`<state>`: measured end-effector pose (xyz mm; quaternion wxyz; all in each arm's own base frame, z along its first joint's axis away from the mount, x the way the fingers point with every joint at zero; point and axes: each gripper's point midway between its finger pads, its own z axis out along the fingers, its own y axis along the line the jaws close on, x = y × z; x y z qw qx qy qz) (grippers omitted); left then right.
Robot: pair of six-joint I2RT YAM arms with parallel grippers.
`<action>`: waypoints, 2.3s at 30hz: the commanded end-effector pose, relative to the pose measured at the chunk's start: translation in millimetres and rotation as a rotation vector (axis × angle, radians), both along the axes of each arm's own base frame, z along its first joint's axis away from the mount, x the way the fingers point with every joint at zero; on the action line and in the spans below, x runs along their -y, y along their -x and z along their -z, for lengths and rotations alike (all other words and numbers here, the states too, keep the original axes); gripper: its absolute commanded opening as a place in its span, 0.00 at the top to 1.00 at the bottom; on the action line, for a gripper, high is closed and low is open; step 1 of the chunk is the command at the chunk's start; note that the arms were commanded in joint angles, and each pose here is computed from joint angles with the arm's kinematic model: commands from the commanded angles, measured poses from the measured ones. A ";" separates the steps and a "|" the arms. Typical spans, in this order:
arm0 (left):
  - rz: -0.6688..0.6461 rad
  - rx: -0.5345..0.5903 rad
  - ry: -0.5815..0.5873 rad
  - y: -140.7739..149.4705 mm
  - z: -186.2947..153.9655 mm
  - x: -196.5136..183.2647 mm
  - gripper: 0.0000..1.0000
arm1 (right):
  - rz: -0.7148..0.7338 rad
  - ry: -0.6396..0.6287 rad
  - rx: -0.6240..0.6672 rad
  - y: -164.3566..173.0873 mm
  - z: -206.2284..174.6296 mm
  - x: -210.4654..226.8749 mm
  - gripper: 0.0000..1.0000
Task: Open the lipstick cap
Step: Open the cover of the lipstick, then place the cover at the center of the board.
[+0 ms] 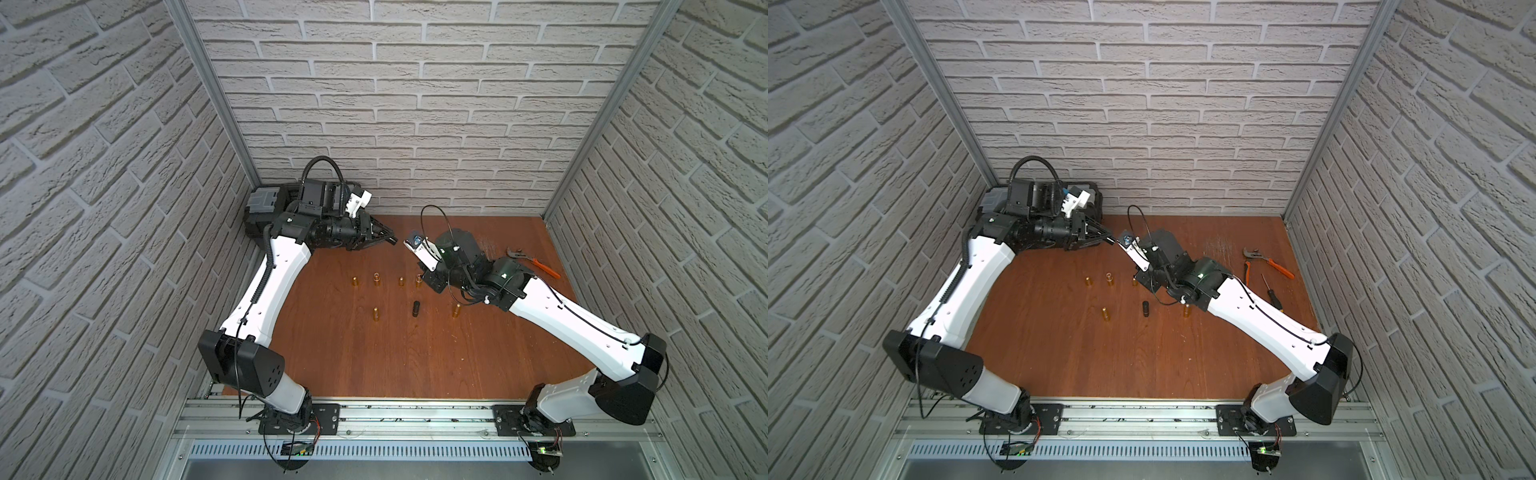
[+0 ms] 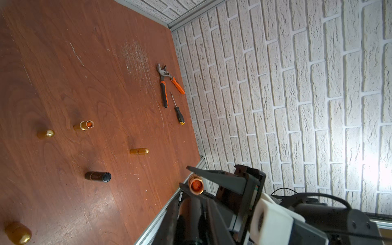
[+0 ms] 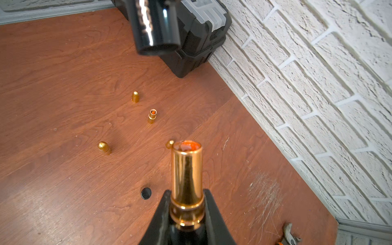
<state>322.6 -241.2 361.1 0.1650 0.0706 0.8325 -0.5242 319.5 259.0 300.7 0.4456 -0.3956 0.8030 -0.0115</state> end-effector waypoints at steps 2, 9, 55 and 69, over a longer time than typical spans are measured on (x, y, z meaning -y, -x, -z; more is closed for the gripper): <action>-0.018 0.061 -0.216 -11.9 29.5 7.0 0.90 | 0.033 -0.048 0.073 8.5 -32.1 18.3 0.93; 0.025 0.136 -0.449 -64.0 112.2 71.0 0.91 | 0.079 -0.056 0.106 26.3 -54.7 47.4 0.92; 0.281 0.384 -0.884 -77.0 306.3 203.5 0.86 | 0.131 -0.081 0.107 48.1 -51.5 77.4 0.91; 0.287 0.395 -0.912 -77.6 316.5 203.6 0.84 | 0.135 -0.071 0.108 47.9 -51.6 78.9 0.91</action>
